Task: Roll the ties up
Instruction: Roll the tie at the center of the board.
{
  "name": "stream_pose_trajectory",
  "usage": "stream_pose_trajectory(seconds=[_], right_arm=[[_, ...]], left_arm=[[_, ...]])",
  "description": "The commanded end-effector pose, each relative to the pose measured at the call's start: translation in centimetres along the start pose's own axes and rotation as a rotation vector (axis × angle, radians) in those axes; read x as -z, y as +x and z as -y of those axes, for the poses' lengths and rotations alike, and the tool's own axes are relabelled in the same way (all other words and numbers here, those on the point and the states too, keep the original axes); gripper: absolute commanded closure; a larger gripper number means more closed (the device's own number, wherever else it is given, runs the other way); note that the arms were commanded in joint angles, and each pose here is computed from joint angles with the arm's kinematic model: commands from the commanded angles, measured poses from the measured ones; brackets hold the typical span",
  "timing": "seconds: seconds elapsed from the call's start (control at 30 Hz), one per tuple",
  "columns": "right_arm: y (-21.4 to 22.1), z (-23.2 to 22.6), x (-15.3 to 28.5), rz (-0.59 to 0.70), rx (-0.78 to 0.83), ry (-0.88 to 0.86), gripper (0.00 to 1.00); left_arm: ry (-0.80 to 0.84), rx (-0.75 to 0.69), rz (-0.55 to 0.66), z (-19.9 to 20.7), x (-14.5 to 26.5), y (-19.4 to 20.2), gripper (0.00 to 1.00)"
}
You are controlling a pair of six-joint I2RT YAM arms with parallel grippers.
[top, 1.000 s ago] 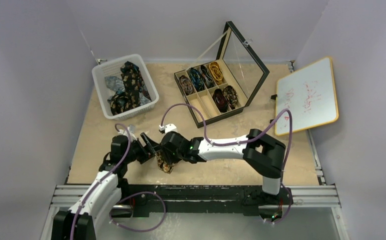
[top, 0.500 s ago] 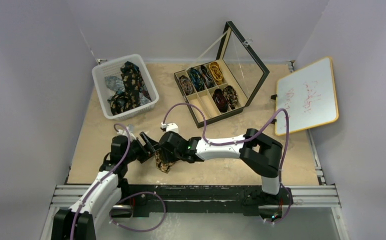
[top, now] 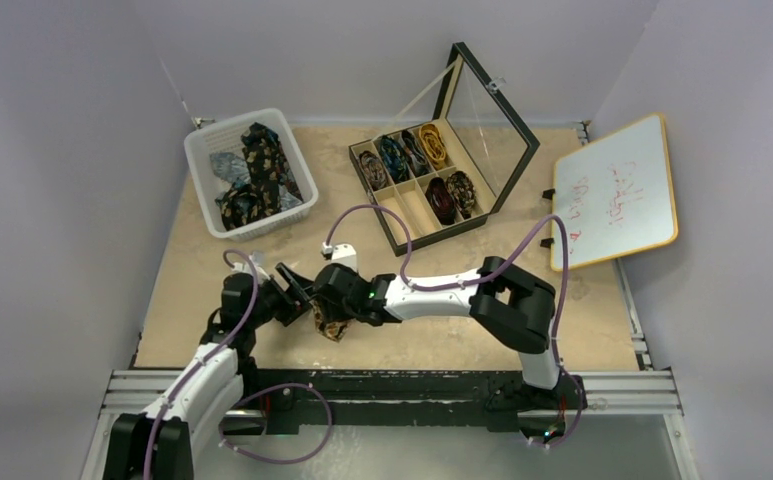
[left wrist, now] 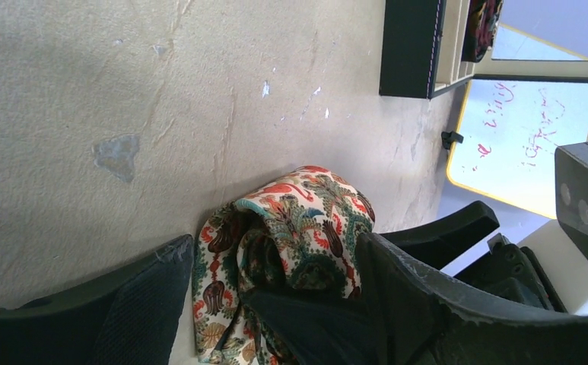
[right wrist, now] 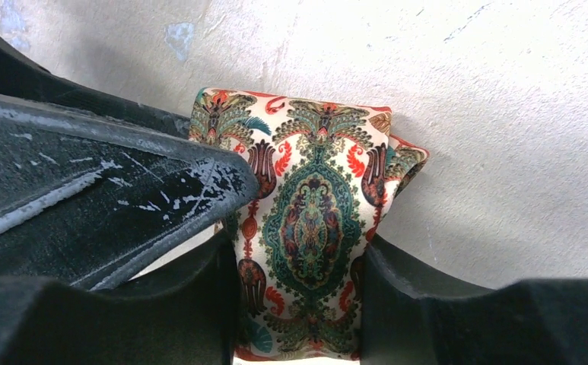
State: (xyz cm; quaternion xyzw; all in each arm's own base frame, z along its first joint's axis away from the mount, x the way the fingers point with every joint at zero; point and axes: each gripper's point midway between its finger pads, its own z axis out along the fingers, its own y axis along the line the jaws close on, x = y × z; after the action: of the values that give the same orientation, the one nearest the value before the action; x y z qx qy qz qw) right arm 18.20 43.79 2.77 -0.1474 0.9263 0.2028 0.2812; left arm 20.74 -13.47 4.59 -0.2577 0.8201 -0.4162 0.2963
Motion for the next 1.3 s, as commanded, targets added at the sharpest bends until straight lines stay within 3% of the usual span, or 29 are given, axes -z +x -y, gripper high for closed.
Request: stream_pose_trajectory(seconds=[0.0, 0.27, 0.4, 0.63, 0.9, 1.0, 1.27], right_arm=[[-1.3, -1.5, -0.4, 0.059, -0.015, -0.032, 0.45], [-2.7, -3.5, 4.5, 0.077, -0.002, -0.198, 0.11], [-2.5, -3.7, 6.3, 0.073, 0.022, -0.270, 0.01], [-2.8, -0.6, 7.6, 0.083, -0.024, -0.294, 0.03], [-5.3, 1.5, 9.4, 0.119, -0.070, -0.488, 0.18], [-5.6, 2.0, 8.8, 0.097, -0.098, -0.525, 0.29], [-5.4, 1.7, 6.8, 0.011, -0.133, -0.665, 0.33]], left_arm=[[0.004, -0.001, -0.042, 0.3, 0.3, 0.7, 0.23], [-0.050, -0.029, -0.001, 1.0, 1.0, -0.6, 0.22], [-0.043, -0.052, -0.012, 1.5, 0.9, -0.9, 0.21], [-0.023, -0.084, -0.043, 1.9, 0.5, -0.8, 0.21], [-0.003, -0.117, -0.072, 2.3, 0.4, -0.6, 0.21], [0.040, -0.149, -0.059, 3.3, 0.3, -1.1, 0.20], [0.044, -0.186, -0.093, 3.3, 0.1, -0.9, 0.19]])
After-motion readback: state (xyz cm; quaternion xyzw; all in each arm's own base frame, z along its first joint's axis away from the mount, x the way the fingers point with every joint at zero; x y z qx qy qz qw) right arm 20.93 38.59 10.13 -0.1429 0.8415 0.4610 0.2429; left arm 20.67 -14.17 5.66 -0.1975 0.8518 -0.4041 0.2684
